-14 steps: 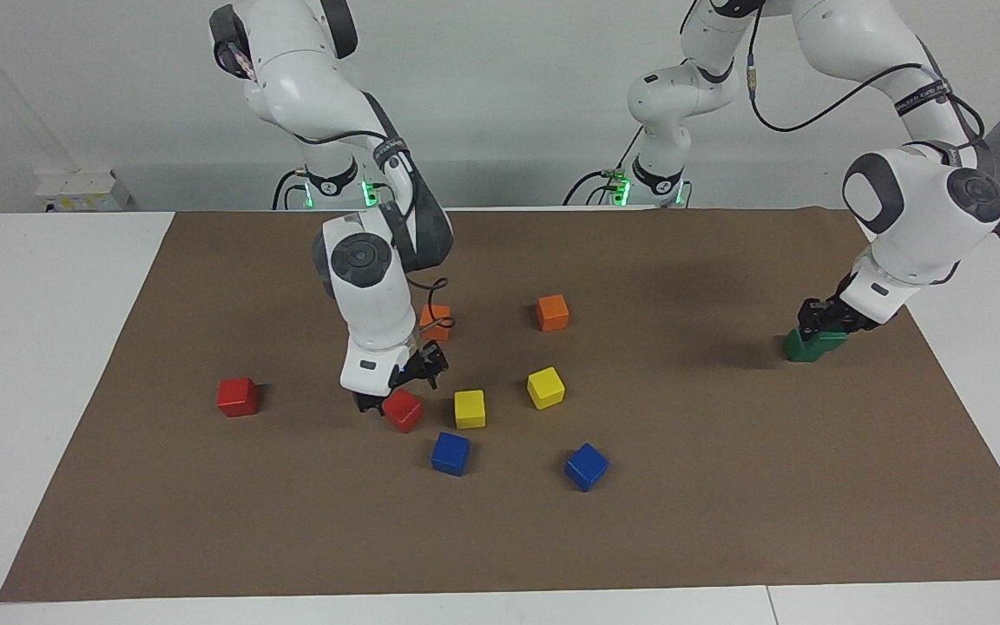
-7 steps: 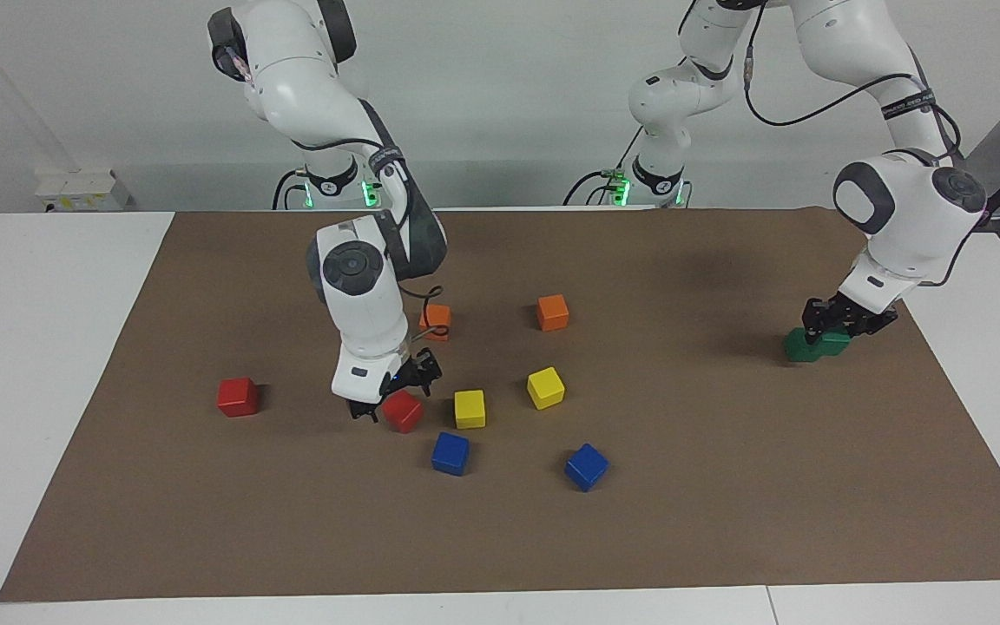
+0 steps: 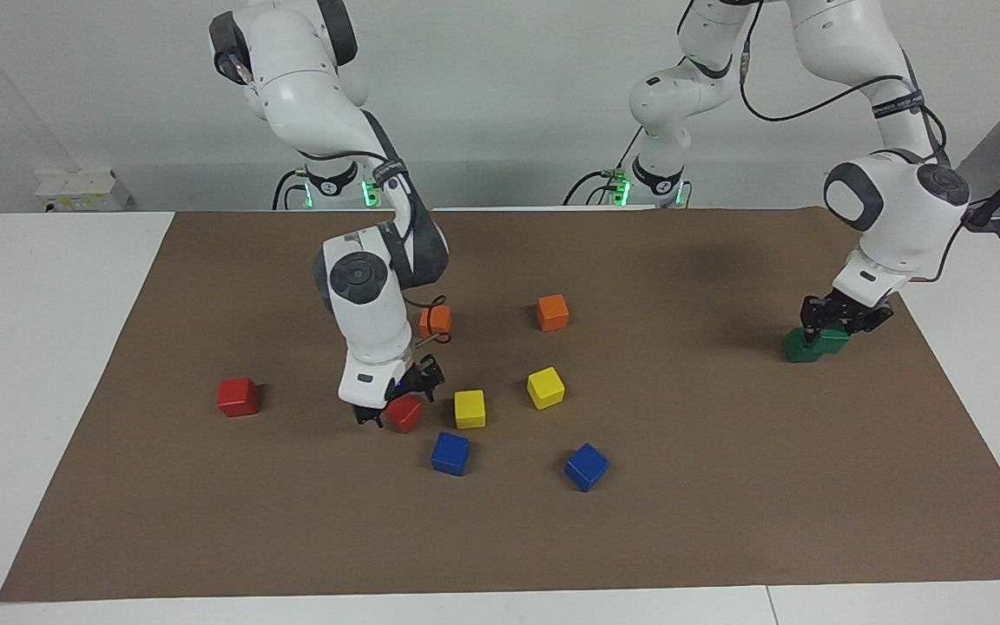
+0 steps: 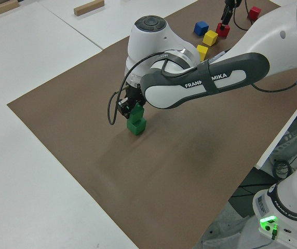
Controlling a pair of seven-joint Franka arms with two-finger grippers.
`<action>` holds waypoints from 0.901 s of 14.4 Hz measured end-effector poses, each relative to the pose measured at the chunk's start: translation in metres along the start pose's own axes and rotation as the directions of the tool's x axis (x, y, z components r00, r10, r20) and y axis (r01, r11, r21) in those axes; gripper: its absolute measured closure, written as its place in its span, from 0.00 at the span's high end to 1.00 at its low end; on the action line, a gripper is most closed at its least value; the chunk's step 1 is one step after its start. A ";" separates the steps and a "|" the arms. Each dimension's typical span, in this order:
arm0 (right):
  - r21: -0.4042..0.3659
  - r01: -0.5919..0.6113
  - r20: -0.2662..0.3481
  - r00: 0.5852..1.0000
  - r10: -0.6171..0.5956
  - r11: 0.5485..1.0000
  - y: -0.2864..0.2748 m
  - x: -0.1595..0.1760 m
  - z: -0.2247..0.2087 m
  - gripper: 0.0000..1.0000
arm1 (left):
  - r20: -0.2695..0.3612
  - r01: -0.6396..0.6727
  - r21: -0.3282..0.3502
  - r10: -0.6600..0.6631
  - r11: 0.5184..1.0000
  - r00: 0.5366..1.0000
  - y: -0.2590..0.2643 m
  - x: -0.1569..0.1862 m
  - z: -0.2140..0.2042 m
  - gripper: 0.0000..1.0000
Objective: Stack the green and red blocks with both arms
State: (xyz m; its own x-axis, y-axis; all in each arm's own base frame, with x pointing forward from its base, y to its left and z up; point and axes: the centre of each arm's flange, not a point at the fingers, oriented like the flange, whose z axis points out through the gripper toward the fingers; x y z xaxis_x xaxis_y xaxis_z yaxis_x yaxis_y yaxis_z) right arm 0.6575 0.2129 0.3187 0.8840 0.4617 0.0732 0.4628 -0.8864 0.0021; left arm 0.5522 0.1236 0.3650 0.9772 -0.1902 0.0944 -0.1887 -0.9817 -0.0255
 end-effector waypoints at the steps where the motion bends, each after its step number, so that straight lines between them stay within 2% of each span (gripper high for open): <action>1: -0.001 0.001 -0.004 1.000 -0.001 1.000 0.000 -0.001 0.003 1.00 | -0.002 0.000 0.001 0.000 1.000 1.000 0.000 -0.001 0.001 0.55; 7: 0.001 0.003 0.015 1.000 -0.003 1.000 -0.002 -0.008 0.015 1.00 | -0.013 0.002 0.005 -0.002 1.000 1.000 0.002 -0.005 0.006 0.55; 8: 0.002 0.004 0.018 1.000 -0.004 1.000 -0.003 -0.010 0.016 0.92 | -0.013 0.000 0.005 0.000 1.000 1.000 0.002 -0.005 0.006 0.55; 9: 0.002 0.005 0.021 1.000 -0.005 1.000 -0.003 -0.010 0.017 0.90 | -0.013 -0.003 0.005 0.003 1.000 1.000 0.002 -0.005 0.006 0.55; 10: 0.003 0.005 0.023 1.000 -0.005 1.000 -0.004 -0.011 0.017 0.85 | -0.013 -0.008 0.005 0.008 1.000 1.000 0.002 -0.005 0.006 0.55; 11: 0.003 0.005 0.028 1.000 -0.005 1.000 -0.004 -0.011 0.016 0.74 | -0.012 -0.013 0.004 0.013 1.000 1.000 0.002 -0.006 0.007 0.59; 13: 0.001 -0.004 0.037 0.999 0.004 1.000 0.001 -0.012 0.010 0.55 | -0.008 -0.016 0.003 0.016 1.000 1.000 0.003 -0.007 0.008 0.82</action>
State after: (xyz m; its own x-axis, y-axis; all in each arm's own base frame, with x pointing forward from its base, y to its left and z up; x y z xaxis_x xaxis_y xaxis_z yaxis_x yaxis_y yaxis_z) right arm 0.6473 0.2069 0.3082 0.8875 0.4594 0.0359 0.4596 -0.8881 0.0010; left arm 0.5459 0.1222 0.3562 0.9732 -0.2057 0.1024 -0.2037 -0.9786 -0.0297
